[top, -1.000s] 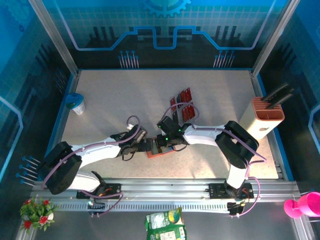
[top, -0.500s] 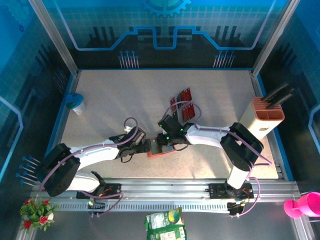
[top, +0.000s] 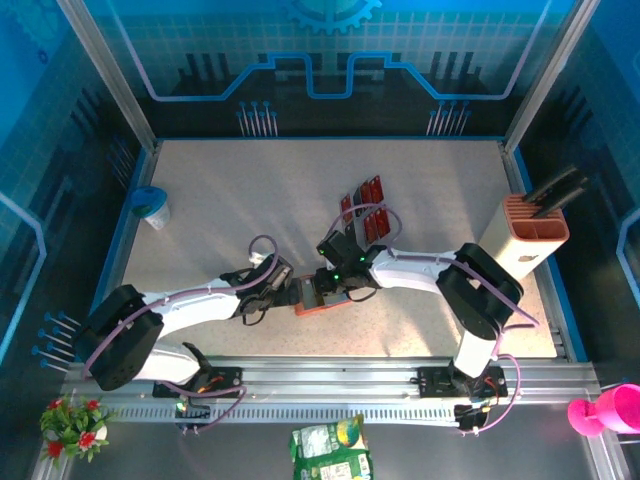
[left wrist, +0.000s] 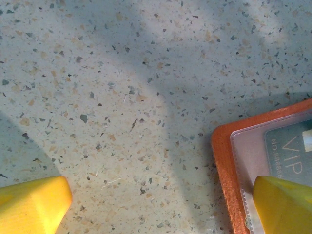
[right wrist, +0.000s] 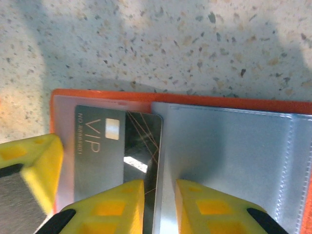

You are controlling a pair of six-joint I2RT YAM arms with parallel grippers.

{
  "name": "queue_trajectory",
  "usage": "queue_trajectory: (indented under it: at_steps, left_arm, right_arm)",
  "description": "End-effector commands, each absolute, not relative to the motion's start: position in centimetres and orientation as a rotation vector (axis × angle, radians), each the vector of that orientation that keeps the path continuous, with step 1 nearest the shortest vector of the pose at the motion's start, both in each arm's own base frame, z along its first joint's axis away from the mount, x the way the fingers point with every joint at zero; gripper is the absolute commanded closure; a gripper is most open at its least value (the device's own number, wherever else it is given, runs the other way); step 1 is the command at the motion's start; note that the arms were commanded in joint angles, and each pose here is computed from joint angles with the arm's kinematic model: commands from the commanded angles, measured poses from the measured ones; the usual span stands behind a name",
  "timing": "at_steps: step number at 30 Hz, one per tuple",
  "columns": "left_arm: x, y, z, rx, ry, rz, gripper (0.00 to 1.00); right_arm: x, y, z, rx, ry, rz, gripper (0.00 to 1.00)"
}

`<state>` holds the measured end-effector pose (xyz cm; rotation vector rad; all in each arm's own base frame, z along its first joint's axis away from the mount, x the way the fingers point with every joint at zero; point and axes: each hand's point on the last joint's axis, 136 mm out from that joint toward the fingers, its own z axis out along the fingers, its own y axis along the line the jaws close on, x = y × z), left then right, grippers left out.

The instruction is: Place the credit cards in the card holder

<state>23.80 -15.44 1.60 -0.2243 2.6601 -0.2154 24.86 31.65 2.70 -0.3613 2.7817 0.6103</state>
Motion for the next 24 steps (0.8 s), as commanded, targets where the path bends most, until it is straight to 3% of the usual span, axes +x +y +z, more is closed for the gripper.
queue_trajectory:
  at_steps: [1, 15, 24]
  left_arm:
    - [22.2, -14.5, -0.9, -0.219, 2.746, -0.16, 0.01]
    - [22.3, -14.5, -1.0, -0.211, 2.744, -0.161, 0.01]
    - [22.8, -15.5, 0.3, -0.187, 2.715, -0.23, 0.01]
  right_arm:
    - [25.1, 32.4, 2.6, -0.361, 2.791, 0.636, 0.75]
    - [23.9, 34.6, 2.4, -0.383, 2.809, 0.772, 0.84]
    - [24.4, 30.9, 5.9, -0.315, 2.739, 0.66, 0.78]
